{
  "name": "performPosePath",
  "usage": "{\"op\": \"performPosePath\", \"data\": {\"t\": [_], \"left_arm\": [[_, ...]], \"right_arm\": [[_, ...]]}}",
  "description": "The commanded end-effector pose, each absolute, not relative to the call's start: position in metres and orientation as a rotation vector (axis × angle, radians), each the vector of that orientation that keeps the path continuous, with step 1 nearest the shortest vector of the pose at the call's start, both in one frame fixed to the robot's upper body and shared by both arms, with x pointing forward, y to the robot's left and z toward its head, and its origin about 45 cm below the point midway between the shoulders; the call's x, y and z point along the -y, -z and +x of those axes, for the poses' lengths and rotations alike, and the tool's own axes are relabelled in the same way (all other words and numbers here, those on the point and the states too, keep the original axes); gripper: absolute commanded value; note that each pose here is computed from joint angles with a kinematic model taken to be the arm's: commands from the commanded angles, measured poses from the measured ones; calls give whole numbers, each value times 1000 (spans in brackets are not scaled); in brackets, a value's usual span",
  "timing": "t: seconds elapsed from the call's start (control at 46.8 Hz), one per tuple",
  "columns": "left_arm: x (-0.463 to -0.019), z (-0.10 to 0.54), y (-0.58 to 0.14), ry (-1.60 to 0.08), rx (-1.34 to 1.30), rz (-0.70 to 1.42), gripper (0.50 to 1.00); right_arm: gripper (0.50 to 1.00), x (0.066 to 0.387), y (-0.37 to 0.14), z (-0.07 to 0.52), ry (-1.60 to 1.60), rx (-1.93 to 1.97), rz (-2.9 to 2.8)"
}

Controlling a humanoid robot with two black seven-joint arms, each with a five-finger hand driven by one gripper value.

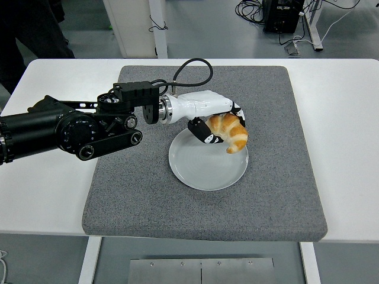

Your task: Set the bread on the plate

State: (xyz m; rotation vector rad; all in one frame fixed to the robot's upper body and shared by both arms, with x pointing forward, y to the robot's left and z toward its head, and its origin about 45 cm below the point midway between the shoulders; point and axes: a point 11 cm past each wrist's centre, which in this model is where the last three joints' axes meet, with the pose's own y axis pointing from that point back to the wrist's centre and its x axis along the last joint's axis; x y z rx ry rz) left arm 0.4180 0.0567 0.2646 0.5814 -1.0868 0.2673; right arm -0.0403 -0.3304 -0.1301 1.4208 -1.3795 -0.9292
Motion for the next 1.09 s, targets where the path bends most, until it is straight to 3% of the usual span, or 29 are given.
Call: {"op": "performPosePath", "data": {"t": [0.0, 1.068], "left_arm": [[-58, 416, -259, -264, 1085, 586, 502], [-74, 404, -221, -239, 1096, 627, 504]], "right_arm": [[1000, 330, 130, -40, 929, 1379, 1421], [1000, 330, 130, -40, 929, 1379, 1421]]}}
